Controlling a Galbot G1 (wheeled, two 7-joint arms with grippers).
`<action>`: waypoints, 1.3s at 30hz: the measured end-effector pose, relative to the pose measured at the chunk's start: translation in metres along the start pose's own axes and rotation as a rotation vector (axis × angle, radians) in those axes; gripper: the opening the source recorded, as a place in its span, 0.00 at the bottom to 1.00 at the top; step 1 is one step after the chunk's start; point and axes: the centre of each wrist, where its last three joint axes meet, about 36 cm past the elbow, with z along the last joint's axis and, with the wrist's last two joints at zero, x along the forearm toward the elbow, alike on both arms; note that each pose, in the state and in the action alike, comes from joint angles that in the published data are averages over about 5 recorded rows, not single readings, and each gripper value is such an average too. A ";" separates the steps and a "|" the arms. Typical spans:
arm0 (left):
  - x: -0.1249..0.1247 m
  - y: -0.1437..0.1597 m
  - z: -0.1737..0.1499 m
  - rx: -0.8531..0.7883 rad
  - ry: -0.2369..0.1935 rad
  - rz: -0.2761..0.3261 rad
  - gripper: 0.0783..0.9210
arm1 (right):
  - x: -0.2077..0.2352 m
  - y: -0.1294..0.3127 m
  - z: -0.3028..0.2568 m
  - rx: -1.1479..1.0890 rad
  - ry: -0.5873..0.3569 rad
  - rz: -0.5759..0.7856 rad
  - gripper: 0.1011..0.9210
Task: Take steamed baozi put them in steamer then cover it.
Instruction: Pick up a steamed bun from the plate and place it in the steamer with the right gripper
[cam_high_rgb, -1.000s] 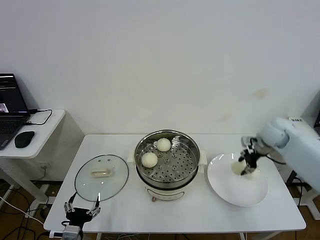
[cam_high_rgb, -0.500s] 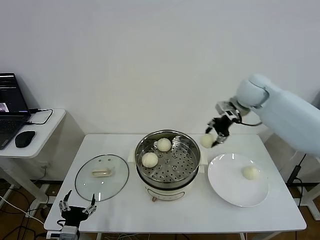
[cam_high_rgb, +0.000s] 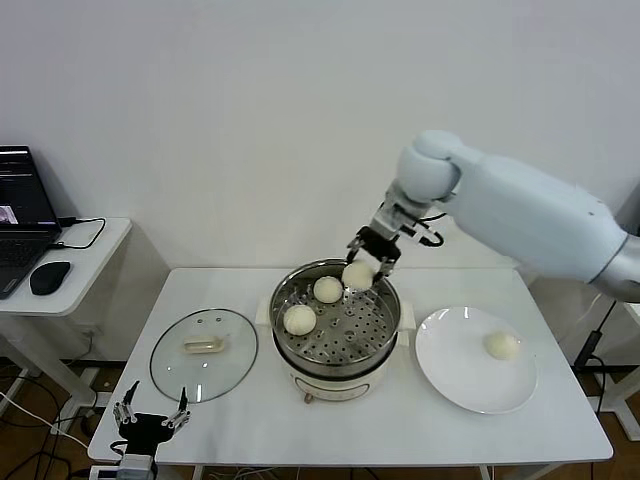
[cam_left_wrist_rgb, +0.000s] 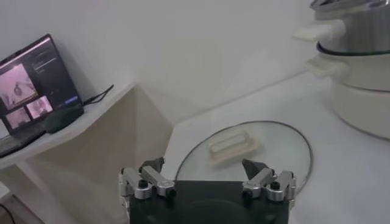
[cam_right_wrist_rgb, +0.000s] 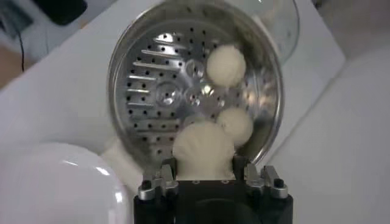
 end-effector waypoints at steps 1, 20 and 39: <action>0.000 0.000 0.000 0.001 -0.001 -0.002 0.88 | -0.003 -0.003 -0.004 0.035 -0.003 -0.004 0.57; -0.002 0.000 -0.002 0.020 -0.005 -0.002 0.88 | -0.061 -0.014 -0.045 0.373 -0.042 -0.125 0.57; -0.003 -0.003 0.000 0.024 0.000 0.006 0.88 | -0.108 -0.017 -0.071 0.450 -0.076 -0.152 0.58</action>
